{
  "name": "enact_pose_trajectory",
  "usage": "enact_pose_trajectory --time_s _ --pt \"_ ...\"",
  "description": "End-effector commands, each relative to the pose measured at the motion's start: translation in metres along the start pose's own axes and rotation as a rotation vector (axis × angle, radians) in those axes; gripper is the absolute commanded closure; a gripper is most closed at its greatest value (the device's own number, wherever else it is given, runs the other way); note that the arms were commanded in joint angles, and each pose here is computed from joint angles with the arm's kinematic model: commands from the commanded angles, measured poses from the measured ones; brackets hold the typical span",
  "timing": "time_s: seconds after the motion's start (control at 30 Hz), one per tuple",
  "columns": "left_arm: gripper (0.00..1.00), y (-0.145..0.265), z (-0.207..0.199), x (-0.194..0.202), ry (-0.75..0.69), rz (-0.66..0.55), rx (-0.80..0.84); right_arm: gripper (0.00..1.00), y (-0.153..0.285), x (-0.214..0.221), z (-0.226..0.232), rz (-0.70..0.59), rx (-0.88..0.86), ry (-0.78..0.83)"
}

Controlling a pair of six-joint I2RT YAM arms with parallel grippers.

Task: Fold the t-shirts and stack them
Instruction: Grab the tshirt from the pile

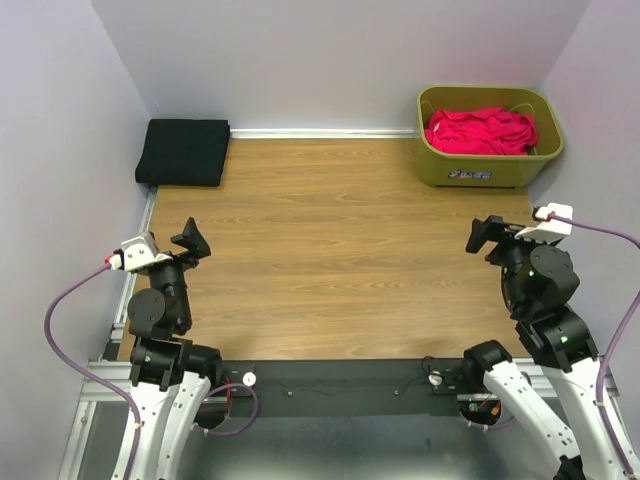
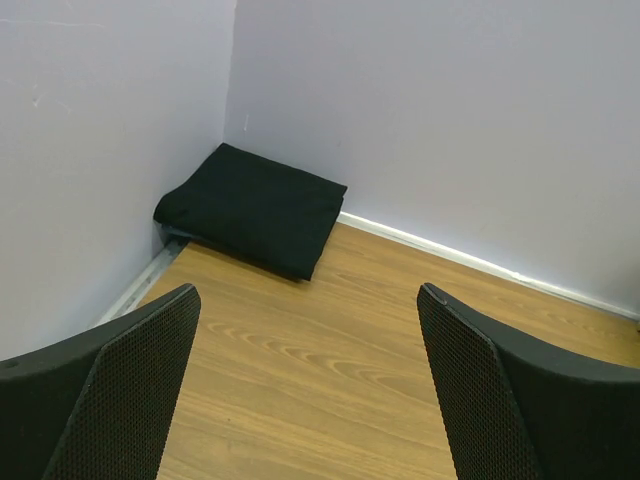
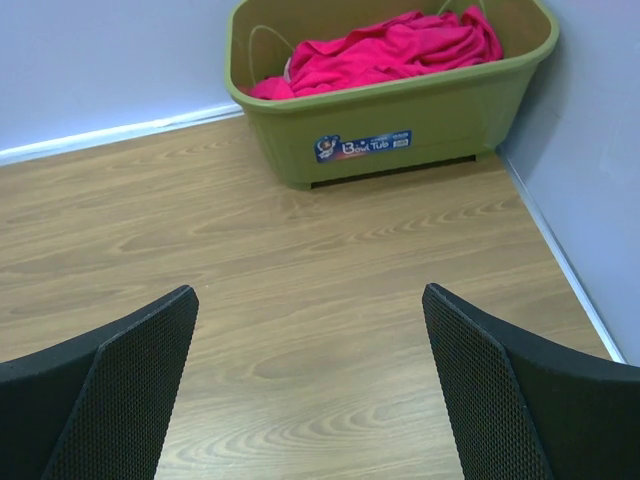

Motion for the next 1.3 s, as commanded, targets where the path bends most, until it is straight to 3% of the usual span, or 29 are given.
enact_pose_trajectory --time_s 0.0,0.2,0.33,0.4,0.5,0.6,0.63,0.67,0.73,0.77,0.8,1.0,1.07,1.27 --pt "0.04 0.0 -0.003 0.0 0.022 0.0 0.011 0.0 -0.005 0.003 0.0 0.027 0.029 -0.001" --pt "0.03 0.002 -0.007 0.002 0.066 0.023 0.032 0.0 -0.034 0.01 0.026 0.117 -0.028 0.005" --pt "0.03 0.0 -0.011 0.004 0.071 0.031 0.053 0.0 -0.075 0.016 0.055 0.203 -0.052 0.021" --pt "0.03 -0.002 -0.013 0.007 0.061 0.037 0.065 0.0 -0.107 0.035 0.066 0.281 -0.024 0.064" --pt "0.03 -0.003 -0.017 0.01 0.058 0.06 0.08 0.0 -0.141 0.018 0.095 0.268 -0.079 0.094" --pt "0.03 -0.005 -0.023 0.018 0.056 0.103 0.112 0.0 -0.191 0.008 0.106 0.262 -0.026 0.142" --pt "0.04 -0.005 -0.025 0.018 0.056 0.1 0.122 0.0 -0.216 0.028 0.101 0.305 0.018 0.169" --pt "0.04 -0.006 -0.026 0.017 0.057 0.1 0.129 0.0 -0.231 0.009 0.106 0.267 0.018 0.139" --pt "0.04 -0.007 -0.026 0.019 0.051 0.105 0.128 0.0 -0.263 0.006 0.082 0.267 0.085 0.104" --pt "0.04 -0.007 -0.025 0.019 0.049 0.106 0.123 0.0 -0.284 0.025 0.069 0.307 0.122 0.106" --pt "0.04 -0.007 -0.026 0.02 0.049 0.112 0.125 0.0 -0.299 0.008 0.056 0.271 0.151 0.084" --pt "0.04 -0.007 -0.026 0.022 0.047 0.112 0.131 0.05 -0.366 0.024 -0.01 0.29 0.269 0.021" --pt "0.04 -0.008 -0.027 0.023 0.04 0.115 0.134 0.06 -0.382 0.017 -0.017 0.267 0.268 0.001" --pt "0.05 -0.012 -0.033 0.028 0.022 0.131 0.162 0.15 -0.43 0.051 -0.05 0.316 0.242 -0.068"
Point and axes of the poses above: each gripper's point midway between its finger pads, its own y axis back along the fingers, its own z axis along the line the jaws close on, x = y × z, the point moved 4 cm from there along y, back along the fingers, and after that the axes turned 11 degrees about -y, right-handed, at the moved point
